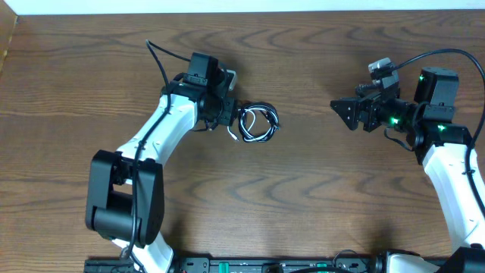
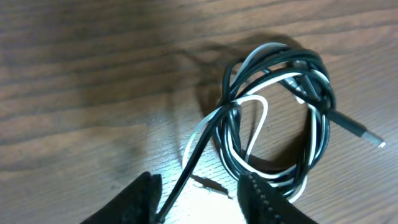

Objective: Untangle cables

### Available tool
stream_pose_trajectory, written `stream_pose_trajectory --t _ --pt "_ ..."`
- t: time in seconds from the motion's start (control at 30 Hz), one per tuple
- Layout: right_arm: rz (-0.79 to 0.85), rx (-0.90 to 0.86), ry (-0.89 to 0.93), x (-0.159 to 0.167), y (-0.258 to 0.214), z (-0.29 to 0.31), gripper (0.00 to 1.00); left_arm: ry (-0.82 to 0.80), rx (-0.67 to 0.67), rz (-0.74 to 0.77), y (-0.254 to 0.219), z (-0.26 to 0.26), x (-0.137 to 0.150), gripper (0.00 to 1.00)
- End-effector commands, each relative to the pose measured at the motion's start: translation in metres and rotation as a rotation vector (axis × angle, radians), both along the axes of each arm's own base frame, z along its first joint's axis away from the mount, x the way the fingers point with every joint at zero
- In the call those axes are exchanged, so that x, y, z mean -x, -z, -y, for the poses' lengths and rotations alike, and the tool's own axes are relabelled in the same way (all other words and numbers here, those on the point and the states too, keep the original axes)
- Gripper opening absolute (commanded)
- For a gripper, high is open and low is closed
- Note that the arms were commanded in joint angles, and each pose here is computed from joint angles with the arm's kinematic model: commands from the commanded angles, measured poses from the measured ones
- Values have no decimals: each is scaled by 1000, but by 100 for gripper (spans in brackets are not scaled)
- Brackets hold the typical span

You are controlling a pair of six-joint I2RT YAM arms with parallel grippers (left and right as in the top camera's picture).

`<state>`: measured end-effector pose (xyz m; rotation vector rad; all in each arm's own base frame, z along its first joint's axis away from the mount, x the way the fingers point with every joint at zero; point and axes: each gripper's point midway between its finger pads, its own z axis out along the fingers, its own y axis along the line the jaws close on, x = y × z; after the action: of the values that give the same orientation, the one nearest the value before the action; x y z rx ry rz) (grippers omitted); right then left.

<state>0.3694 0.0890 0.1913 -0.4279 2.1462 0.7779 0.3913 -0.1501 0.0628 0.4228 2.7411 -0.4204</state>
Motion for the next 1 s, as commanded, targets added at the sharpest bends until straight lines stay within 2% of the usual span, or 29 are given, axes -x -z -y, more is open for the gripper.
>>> stream_pose_trajectory --t 0.0,0.1,0.2,0.27,0.37,0.53,0.8,0.97 --pt "10 5 7 -3 -6 0 88 -20 -14 -20 11 -3 -3 40" --pt "10 6 8 -3 -5 0 88 -27 -7 -6 9 -2 -6 39" --pt "12 6 8 -3 -6 0 89 -45 -3 -21 10 -2 -4 32" --pt "11 6 8 -3 -6 0 89 -105 20 -52 10 0 -2 19" --pt "11 6 8 -3 -6 0 89 -132 106 -69 4 14 -3 9" --pt "9 6 1 -2 -5 -3 89 -220 231 -93 -7 35 -9 8" --pt "9 14 -12 -1 -4 -11 86 -318 331 -116 -17 73 -11 7" --pt "-77 35 132 -9 6 -4 86 -442 265 -50 -14 86 -15 7"
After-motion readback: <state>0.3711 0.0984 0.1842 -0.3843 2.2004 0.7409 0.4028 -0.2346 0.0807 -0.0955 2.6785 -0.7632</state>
